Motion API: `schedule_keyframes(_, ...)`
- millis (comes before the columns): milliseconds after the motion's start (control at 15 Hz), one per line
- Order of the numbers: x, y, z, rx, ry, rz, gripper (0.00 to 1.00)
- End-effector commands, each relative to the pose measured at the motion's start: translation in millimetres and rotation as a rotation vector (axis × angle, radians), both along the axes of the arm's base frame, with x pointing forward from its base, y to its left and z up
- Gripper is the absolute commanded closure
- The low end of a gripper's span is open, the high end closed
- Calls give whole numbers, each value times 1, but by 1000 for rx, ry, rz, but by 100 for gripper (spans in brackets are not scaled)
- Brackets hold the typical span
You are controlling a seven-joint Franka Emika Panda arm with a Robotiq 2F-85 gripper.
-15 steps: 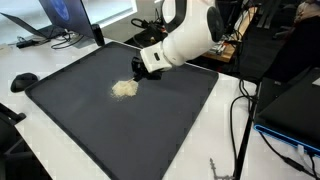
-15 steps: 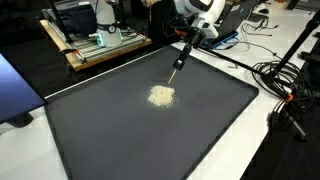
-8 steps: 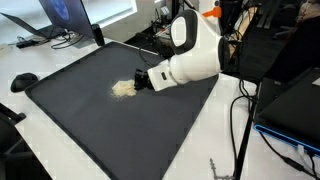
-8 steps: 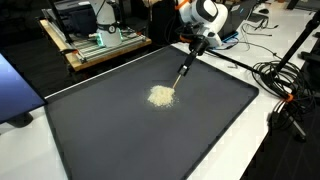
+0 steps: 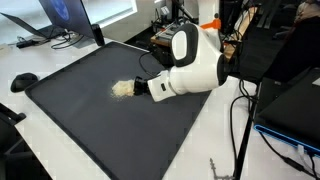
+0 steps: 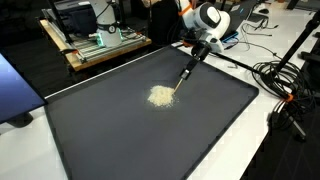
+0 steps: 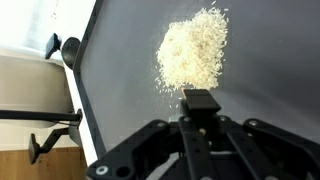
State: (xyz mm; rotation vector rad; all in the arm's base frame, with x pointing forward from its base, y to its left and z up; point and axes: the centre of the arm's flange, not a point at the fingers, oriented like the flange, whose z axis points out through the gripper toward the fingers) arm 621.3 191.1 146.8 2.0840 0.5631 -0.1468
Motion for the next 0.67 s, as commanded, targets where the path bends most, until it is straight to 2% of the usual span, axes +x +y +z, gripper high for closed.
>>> schedule_keyframes(0, 16, 2, 30, 43, 33, -16, 97)
schedule_keyframes(333, 37, -18, 85, 187, 111, -51, 97)
schedule_keyframes(600, 52, -60, 125, 343, 203, -98, 97)
